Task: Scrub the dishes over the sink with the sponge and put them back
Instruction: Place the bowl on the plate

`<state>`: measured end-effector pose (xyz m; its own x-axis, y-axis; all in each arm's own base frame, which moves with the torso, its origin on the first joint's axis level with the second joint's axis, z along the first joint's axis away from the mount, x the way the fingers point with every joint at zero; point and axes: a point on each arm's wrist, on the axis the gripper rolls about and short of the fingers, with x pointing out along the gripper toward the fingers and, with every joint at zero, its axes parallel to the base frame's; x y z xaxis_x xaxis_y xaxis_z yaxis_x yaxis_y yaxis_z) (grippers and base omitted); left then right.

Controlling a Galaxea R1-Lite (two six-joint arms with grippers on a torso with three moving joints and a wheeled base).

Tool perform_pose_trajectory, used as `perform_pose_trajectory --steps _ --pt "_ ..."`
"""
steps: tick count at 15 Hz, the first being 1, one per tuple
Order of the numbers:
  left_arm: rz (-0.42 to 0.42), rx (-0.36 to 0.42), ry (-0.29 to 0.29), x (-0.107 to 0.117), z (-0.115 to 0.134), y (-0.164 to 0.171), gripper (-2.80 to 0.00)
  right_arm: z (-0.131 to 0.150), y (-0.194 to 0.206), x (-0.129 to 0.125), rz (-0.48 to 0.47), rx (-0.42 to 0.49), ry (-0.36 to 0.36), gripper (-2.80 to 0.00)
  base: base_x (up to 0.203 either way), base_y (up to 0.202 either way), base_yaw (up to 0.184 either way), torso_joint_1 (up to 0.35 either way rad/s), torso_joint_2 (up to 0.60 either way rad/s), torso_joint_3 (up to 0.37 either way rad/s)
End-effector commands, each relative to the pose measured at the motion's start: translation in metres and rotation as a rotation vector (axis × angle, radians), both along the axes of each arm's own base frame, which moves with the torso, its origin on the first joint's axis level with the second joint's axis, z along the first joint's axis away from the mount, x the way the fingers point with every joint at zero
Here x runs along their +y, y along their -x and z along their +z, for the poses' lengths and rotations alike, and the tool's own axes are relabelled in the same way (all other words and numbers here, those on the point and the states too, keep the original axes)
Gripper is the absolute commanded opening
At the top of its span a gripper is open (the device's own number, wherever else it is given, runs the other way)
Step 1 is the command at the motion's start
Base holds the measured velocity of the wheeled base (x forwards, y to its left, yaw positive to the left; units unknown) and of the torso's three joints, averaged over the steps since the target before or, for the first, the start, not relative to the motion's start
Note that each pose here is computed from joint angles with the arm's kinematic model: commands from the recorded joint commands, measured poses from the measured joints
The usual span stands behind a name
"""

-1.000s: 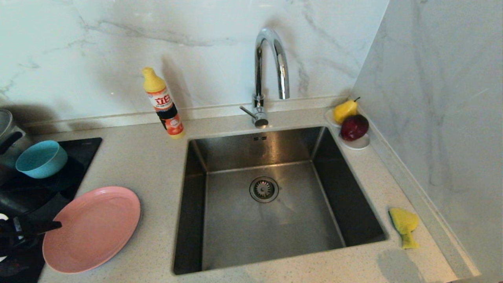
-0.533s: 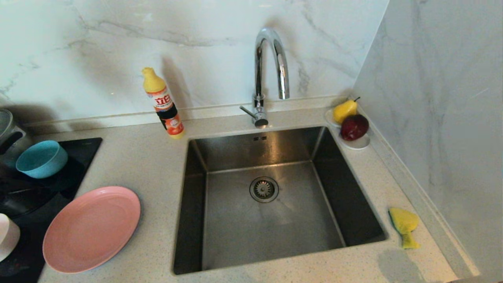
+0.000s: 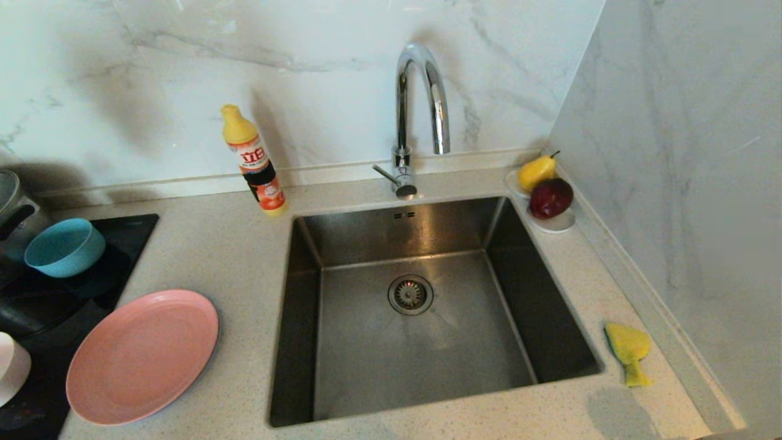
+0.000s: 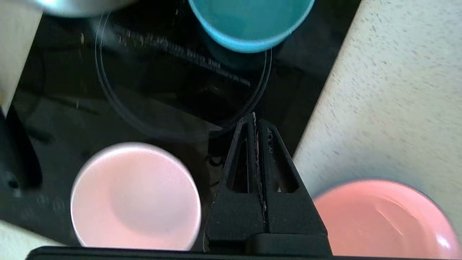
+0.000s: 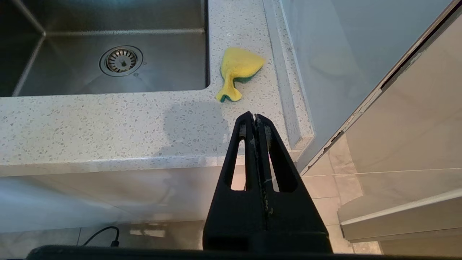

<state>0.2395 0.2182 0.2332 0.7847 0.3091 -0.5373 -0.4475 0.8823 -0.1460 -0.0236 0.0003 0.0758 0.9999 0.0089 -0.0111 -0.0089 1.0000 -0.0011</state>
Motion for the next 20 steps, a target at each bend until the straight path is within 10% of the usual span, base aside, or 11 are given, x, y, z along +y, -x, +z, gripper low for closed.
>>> perform_pose_trajectory --steps 1,8,9,20 --pt "-0.014 0.016 0.006 0.012 -0.009 -0.016 -2.80 0.000 0.000 0.000 0.000 0.001 0.000 -2.80 0.000 0.000 0.000 0.000 0.00 0.000" --pt "-0.007 0.070 0.032 0.017 -0.020 -0.024 -2.80 0.000 0.000 0.000 0.000 0.002 0.000 -2.80 0.000 0.000 0.000 0.000 0.00 0.000" --pt "0.008 0.114 0.054 0.014 -0.022 -0.020 0.00 0.000 0.000 0.000 0.000 0.002 0.000 -2.80 0.000 0.000 0.000 0.000 0.00 0.000" --pt "0.103 0.304 0.198 0.004 -0.061 0.010 0.00 0.000 0.000 0.000 0.000 0.001 0.000 -2.80 0.000 0.000 0.000 0.000 0.00 0.000"
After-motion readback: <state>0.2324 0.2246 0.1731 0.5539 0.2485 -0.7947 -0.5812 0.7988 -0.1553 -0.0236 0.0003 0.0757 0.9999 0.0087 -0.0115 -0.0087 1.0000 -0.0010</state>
